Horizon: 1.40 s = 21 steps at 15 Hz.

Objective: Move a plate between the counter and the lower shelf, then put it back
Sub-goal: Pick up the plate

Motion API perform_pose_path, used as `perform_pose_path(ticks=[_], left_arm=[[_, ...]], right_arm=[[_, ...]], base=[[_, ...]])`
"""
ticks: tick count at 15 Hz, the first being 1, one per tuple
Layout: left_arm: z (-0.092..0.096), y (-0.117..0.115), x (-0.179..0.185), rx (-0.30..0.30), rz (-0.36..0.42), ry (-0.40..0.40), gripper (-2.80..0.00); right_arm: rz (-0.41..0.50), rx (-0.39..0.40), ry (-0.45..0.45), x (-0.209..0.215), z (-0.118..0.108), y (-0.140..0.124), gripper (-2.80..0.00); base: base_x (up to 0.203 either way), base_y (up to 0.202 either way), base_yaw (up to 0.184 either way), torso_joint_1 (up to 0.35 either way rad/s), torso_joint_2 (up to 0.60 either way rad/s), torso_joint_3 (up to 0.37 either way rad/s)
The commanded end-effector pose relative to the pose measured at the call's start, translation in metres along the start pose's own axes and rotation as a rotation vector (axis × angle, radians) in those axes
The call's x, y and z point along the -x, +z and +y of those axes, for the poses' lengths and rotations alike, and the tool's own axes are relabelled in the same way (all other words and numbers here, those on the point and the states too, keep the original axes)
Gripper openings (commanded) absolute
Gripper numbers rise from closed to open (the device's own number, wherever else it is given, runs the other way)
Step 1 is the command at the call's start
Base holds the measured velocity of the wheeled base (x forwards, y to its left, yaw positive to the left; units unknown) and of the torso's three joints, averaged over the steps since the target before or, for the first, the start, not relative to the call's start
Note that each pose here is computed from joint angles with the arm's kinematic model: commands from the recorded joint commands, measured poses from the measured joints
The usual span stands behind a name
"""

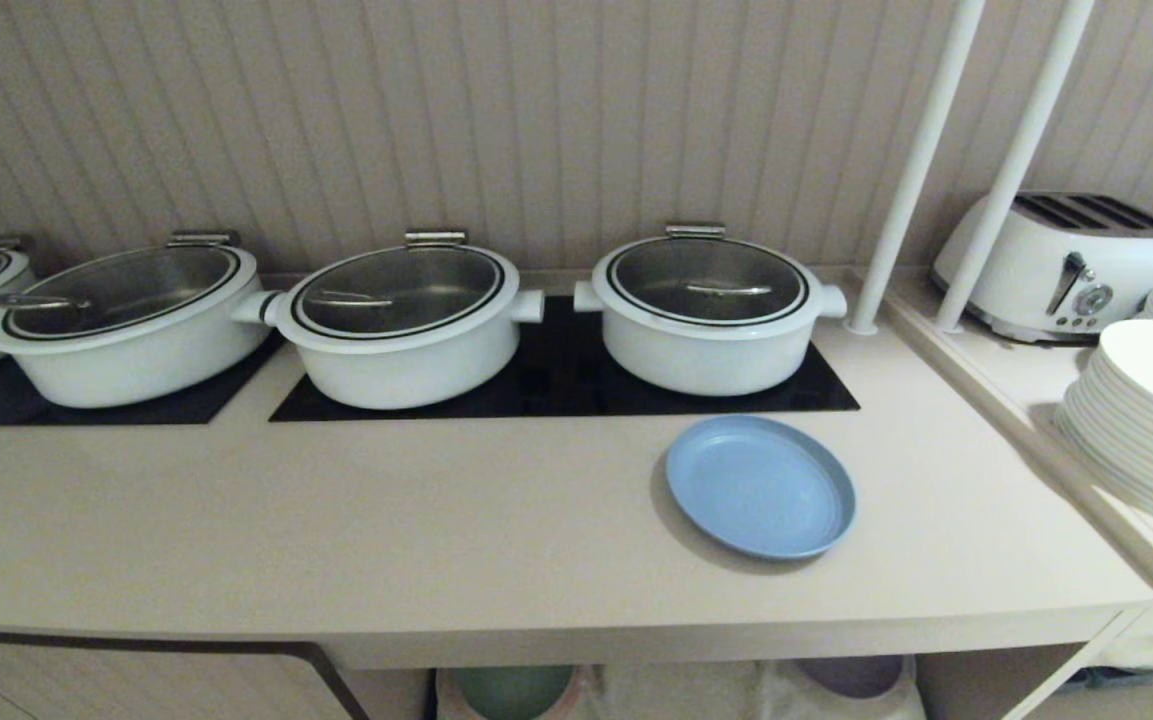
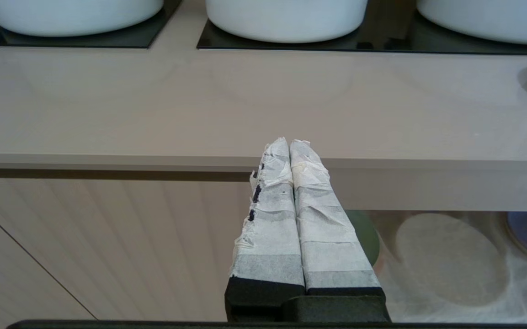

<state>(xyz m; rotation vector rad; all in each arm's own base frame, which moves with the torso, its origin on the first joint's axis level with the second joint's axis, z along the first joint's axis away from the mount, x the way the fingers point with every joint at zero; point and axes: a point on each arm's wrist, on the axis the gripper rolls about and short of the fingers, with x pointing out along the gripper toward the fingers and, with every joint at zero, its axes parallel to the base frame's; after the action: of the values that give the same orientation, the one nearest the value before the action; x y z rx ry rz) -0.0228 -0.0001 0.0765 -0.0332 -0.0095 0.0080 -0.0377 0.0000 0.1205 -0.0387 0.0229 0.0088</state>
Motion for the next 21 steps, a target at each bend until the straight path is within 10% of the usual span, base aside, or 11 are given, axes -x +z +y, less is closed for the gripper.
perform_pose_path(ticks=[1, 15, 21], left_arm=[[0.000, 0.000, 0.000, 0.001, 0.000, 0.001, -2.80], [0.000, 0.000, 0.000, 0.001, 0.000, 0.001, -2.80], [0.000, 0.000, 0.000, 0.001, 0.000, 0.001, -2.80]], right_arm=[[0.069, -0.016, 0.011, -0.010, -0.001, 0.013, -2.80], [0.231, -0.020, 0.072, -0.165, 0.001, 0.113, -2.80], [0.387, -0.101, 0.302, -0.208, 0.006, 0.158, -2.80]], base=[[0.000, 0.000, 0.000, 0.000, 0.00, 0.000], [0.000, 0.000, 0.000, 0.000, 0.00, 0.000], [0.000, 0.000, 0.000, 0.000, 0.00, 0.000]])
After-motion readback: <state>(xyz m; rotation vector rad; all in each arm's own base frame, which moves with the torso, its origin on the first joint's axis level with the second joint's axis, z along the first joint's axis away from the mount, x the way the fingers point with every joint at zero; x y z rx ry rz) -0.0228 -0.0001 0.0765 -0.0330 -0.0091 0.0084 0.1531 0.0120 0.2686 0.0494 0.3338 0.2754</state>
